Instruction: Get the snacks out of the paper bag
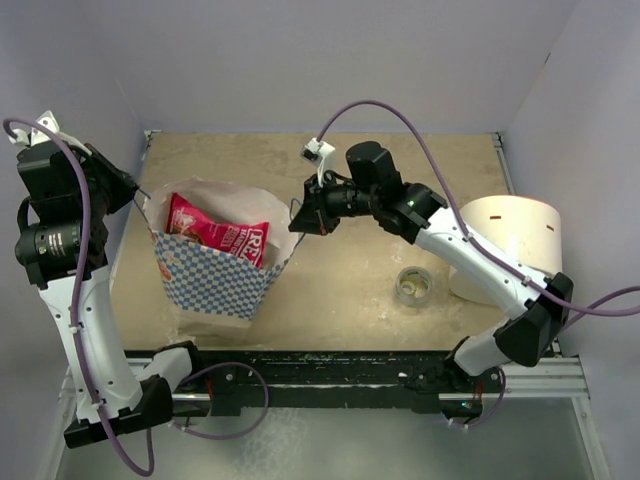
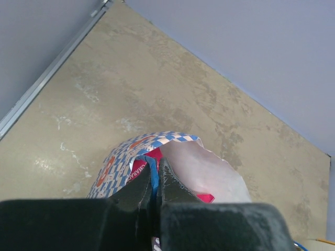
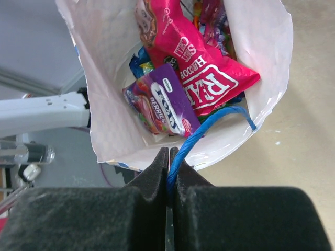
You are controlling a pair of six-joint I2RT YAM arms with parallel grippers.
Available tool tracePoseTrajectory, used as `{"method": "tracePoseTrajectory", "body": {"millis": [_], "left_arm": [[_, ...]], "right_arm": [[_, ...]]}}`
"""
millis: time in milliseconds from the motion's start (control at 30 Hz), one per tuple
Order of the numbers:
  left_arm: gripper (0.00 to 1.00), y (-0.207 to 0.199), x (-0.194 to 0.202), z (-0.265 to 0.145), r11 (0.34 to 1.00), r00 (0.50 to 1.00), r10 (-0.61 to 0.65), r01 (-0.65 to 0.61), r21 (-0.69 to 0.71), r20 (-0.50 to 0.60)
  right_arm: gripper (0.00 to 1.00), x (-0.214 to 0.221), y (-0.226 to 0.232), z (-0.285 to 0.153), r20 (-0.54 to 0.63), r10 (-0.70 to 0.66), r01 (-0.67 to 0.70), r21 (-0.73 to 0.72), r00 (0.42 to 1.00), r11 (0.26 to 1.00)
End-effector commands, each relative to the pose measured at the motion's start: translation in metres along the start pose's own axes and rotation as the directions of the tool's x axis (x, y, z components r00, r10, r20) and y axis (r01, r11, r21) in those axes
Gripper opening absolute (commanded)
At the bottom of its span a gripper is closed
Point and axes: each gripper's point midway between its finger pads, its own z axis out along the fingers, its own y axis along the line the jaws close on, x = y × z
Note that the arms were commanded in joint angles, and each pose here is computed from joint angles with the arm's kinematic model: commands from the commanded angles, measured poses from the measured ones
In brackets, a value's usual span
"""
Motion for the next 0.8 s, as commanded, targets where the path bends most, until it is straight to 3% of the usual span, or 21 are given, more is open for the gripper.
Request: {"method": "tracePoseTrajectory", "body": {"millis": [0, 200, 333, 500, 767], "left_arm": [[0.0, -0.056, -0.083, -0.019, 0.972, 0.95, -0.022, -0.053, 0.228, 0.313], [0.0, -0.072, -0.105, -0.023, 0.956, 0.925, -0.044, -0.071, 0.285, 0.377], [0.0, -0.082, -0.093, -0.018, 0.932, 0.94, -0.024, -0.102, 0.347, 0.34], [0.0, -0.103, -0.044, -0.025, 0.834, 0.978, -0.034, -0.086, 0.546, 0.205], [0.0, -0.12, 0.026, -0.049, 0.653, 0.991, -0.092, 0.134, 0.745, -0.097]], "right_arm": [[0.03, -0.068, 0.011, -0.018, 0.187, -0.111, 0.104, 0.049, 0.976, 0.993], [0.03, -0.082, -0.001, -0.001, 0.191, -0.116, 0.103, 0.075, 0.975, 0.992], [0.04, -0.058, -0.005, 0.004, 0.126, -0.111, 0.105, 0.053, 0.986, 0.993], [0.07, -0.003, -0.02, -0.002, -0.014, -0.148, 0.149, 0.065, 0.989, 0.987], [0.18, 0.05, -0.043, -0.026, -0.151, -0.164, 0.188, 0.167, 0.975, 0.968]]}}
